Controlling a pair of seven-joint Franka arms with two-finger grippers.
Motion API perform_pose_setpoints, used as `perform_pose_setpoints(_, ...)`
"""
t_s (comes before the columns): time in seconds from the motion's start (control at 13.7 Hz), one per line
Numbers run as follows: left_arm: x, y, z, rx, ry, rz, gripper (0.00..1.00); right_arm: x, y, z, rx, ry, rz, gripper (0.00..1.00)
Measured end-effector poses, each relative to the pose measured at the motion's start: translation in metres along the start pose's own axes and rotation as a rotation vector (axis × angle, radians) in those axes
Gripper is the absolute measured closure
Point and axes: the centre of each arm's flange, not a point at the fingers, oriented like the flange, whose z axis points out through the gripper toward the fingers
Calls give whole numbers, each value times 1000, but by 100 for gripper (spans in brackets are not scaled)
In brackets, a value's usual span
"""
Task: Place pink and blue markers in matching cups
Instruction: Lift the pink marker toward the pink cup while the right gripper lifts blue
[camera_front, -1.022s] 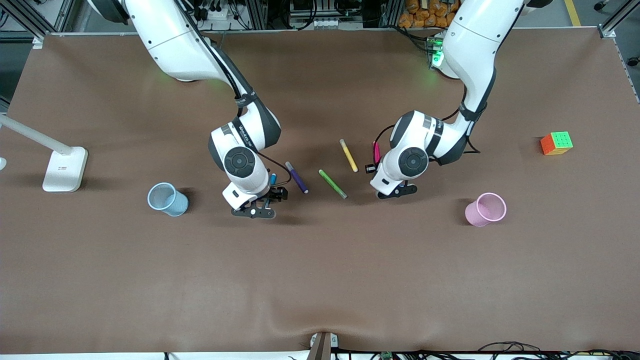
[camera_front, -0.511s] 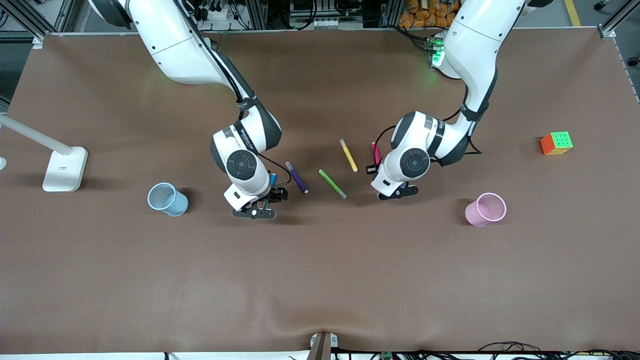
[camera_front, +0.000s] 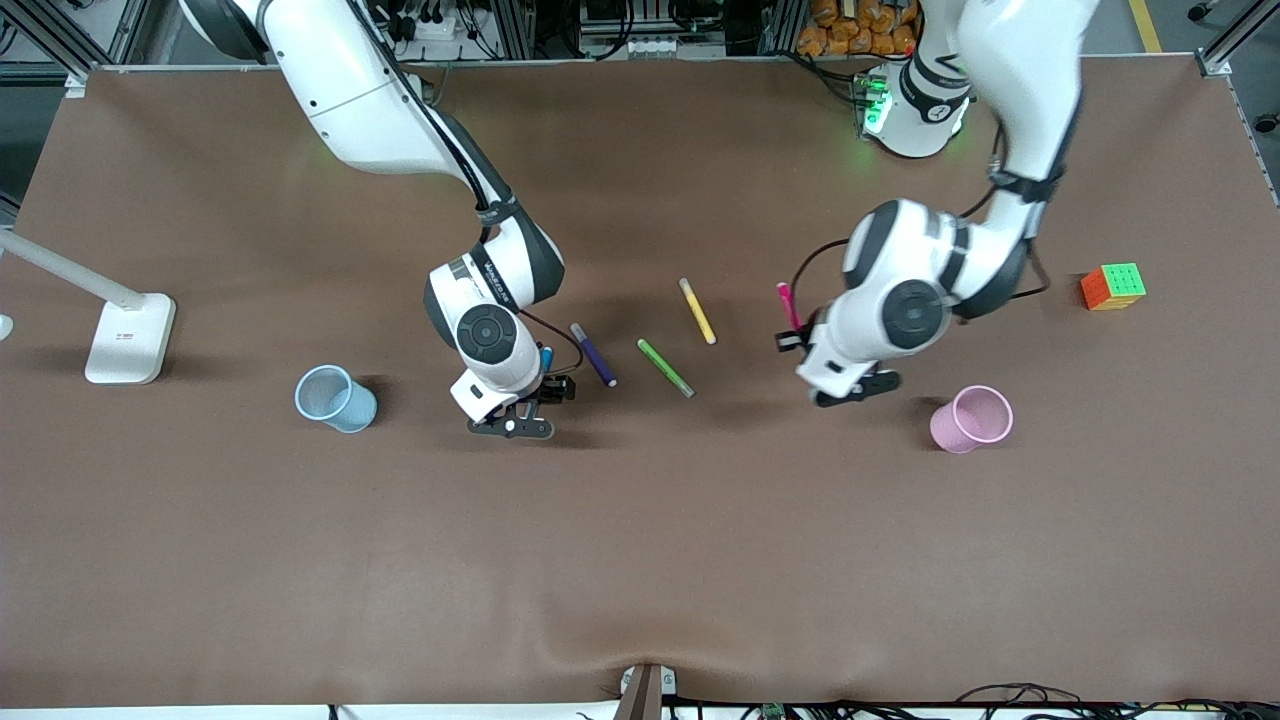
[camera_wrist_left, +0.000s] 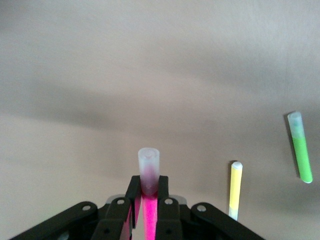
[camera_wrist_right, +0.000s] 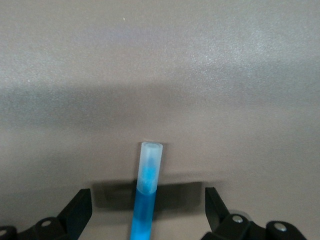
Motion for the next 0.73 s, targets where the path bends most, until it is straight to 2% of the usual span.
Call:
perform_pose_setpoints(0.07, 5, -13, -16, -8, 12, -17, 83, 0, 0, 1, 0, -1, 0, 7)
perform_pose_setpoints(0.29, 19, -44, -64, -15, 66, -53, 83, 1, -2, 0, 7, 8, 0, 42)
perform_pose_setpoints(0.58, 44, -89, -126, -24, 144, -118, 83, 3, -2, -5, 12, 14, 2, 83)
perform_pose_setpoints(0.73, 52, -109, -147, 11, 161, -165, 83, 3, -2, -5, 12, 14, 0, 83)
